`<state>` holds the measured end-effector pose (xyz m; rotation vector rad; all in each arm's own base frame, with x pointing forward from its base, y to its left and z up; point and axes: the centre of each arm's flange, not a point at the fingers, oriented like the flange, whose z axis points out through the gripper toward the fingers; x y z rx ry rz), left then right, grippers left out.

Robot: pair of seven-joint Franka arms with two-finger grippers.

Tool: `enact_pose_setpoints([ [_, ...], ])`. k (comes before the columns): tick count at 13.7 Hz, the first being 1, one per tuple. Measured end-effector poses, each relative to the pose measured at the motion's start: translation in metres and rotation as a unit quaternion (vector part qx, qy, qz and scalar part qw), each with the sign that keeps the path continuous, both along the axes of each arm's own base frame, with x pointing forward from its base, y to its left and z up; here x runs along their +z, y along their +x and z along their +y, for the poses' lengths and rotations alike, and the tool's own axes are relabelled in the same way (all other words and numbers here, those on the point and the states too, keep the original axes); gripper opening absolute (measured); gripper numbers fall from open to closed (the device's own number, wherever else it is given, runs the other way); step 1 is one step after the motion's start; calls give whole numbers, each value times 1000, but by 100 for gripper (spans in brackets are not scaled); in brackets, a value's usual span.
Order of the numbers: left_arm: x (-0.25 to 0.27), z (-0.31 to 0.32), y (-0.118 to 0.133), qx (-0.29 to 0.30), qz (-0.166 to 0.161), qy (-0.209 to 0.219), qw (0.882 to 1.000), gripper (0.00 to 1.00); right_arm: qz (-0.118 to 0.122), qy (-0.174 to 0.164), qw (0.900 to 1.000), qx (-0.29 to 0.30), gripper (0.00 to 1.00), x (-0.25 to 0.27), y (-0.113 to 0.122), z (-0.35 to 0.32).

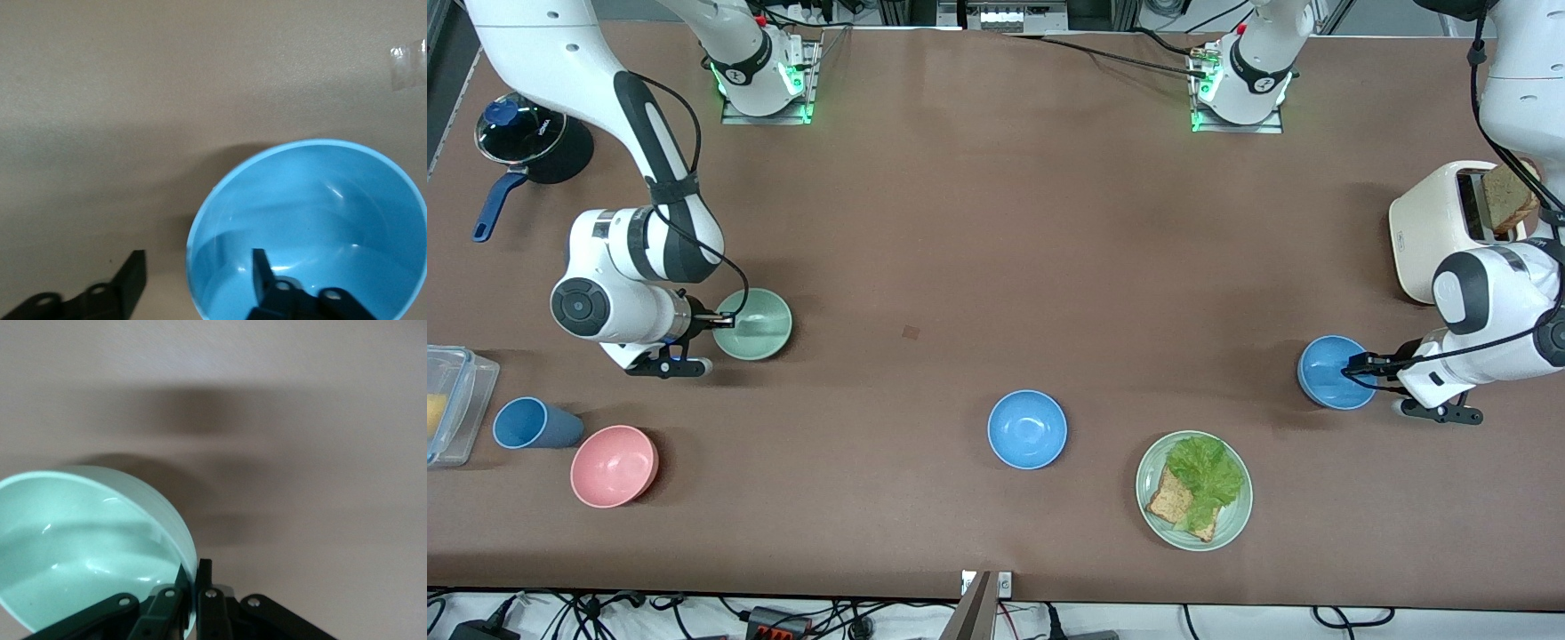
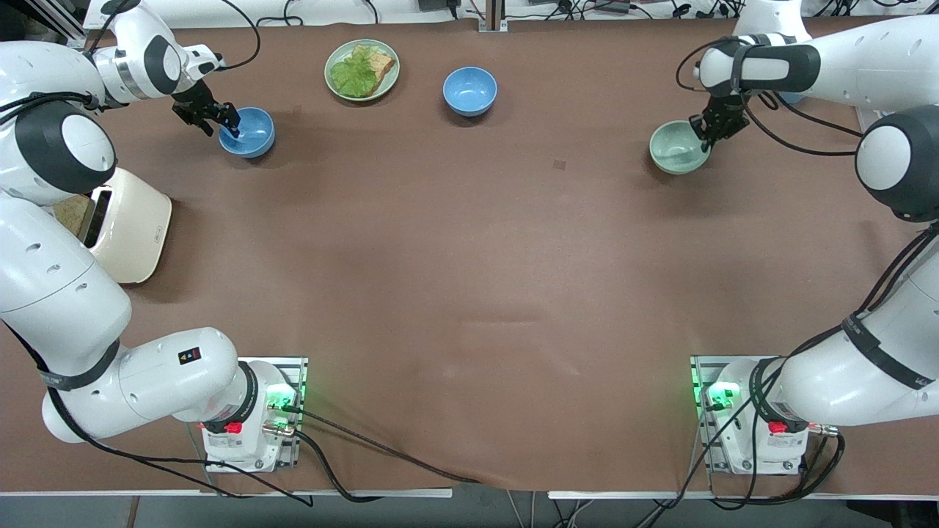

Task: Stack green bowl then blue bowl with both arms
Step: 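Place the green bowl with the right gripper while the left gripper carries blue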

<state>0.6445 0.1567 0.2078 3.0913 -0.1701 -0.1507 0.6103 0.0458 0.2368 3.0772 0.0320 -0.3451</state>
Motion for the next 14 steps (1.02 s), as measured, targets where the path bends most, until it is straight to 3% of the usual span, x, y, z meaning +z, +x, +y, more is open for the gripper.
enact_pose_setpoints([
  [2, -1, -1, -1, -1, 5, -1, 1000, 43, -11, 10, 999, 35, 5, 25, 11, 52],
  [4, -5, -2, -3, -3, 11, -3, 1000, 36, -29, 17, 997, 69, 5, 53, 13, 126],
  [6, -8, -3, -3, -14, 13, -6, 1000, 32, -48, 18, 996, 73, 5, 69, 0, 209],
  [8, -6, -9, -1, -32, 11, -11, 999, 12, -50, 10, 996, 68, 5, 63, -30, 289],
  [10, -1, -21, 1, -48, 21, -20, 998, 7, -37, 7, 998, 60, 5, 42, -58, 338],
  [12, 14, -36, 7, -75, 22, -28, 997, 5, 0, 37, 999, 34, 5, 18, -79, 367],
  [14, 38, -50, 13, -95, 11, -30, 995, 5, 16, 58, 998, 19, 5, 2, -88, 382],
])
